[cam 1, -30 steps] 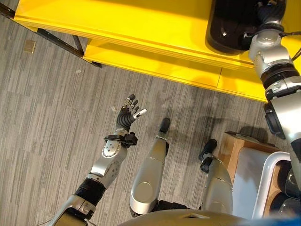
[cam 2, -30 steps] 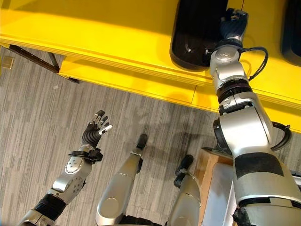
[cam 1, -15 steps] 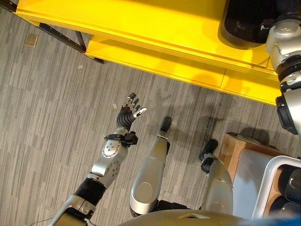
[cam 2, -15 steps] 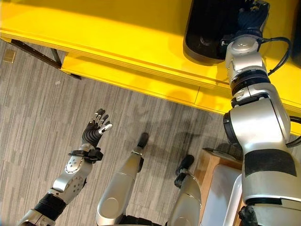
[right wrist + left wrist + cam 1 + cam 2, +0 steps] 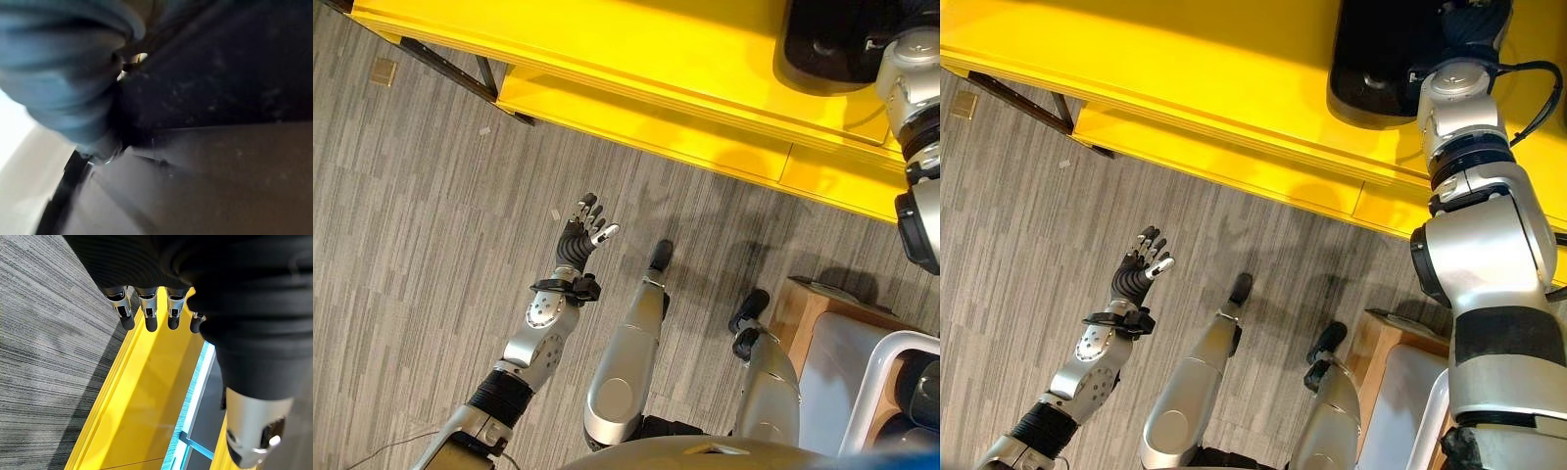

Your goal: Move parts from the plastic box to the shelf.

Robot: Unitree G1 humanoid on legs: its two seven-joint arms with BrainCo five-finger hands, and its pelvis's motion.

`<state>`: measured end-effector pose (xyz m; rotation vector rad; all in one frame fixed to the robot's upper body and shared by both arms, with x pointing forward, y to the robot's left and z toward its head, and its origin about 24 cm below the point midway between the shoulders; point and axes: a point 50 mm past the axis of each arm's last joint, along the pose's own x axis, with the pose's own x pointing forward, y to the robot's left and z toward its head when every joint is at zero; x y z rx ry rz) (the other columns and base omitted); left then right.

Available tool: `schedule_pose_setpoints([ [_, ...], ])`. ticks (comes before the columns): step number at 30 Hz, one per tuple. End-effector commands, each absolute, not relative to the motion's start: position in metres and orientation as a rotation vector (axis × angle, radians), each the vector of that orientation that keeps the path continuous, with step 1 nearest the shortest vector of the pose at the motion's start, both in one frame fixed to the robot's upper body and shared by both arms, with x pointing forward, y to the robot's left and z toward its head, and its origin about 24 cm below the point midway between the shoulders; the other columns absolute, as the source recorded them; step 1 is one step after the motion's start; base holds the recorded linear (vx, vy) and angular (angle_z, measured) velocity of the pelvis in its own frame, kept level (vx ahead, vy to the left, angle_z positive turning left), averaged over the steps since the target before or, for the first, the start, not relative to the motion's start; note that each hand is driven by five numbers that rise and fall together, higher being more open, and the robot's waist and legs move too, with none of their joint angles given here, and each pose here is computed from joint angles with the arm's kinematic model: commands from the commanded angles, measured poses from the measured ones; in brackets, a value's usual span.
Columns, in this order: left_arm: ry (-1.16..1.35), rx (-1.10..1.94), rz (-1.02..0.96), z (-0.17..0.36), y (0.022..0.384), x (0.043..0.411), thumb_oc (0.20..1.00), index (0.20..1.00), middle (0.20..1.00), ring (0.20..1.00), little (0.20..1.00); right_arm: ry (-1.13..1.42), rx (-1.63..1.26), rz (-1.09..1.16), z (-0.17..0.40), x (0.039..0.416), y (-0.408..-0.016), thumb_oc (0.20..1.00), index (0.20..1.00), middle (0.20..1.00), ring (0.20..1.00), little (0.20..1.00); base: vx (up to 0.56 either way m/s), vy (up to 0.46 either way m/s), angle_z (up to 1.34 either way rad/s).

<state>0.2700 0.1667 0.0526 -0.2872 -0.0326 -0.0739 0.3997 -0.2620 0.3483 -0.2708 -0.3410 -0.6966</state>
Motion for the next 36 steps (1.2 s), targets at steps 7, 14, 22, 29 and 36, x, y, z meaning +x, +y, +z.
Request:
schedule_pose_setpoints([
  [7,-0.154,-0.275,-0.119,0.079,0.171,0.269,1.000,1.000,1.000,1.000,1.000,-0.530,-0.236,-0.721,0.401,0.382,-0.259,1.000,1.000,1.000,1.000,1.000,0.00,0.000,0.00],
  [14,-0.149,-0.270,-0.114,0.078,0.173,0.270,1.000,1.000,1.000,1.000,1.000,-0.538,-0.248,-0.684,0.400,0.386,-0.248,1.000,1.000,1.000,1.000,1.000,0.00,0.000,0.00],
  [22,-0.137,-0.266,-0.113,0.075,0.176,0.268,1.000,1.000,1.000,1.000,1.000,-0.561,-0.271,-0.639,0.398,0.390,-0.233,1.000,1.000,1.000,1.000,1.000,0.00,-0.001,-0.01],
  [29,-0.131,-0.264,-0.098,0.074,0.181,0.266,1.000,1.000,1.000,1.000,1.000,-0.594,-0.269,-0.592,0.393,0.393,-0.218,1.000,1.000,1.000,1.000,1.000,-0.03,0.007,-0.07],
  [36,-0.112,-0.266,-0.089,0.069,0.182,0.265,1.000,1.000,1.000,1.000,1.000,-0.644,-0.264,-0.531,0.385,0.395,-0.202,1.000,1.000,1.000,1.000,1.000,-0.02,0.006,-0.07],
])
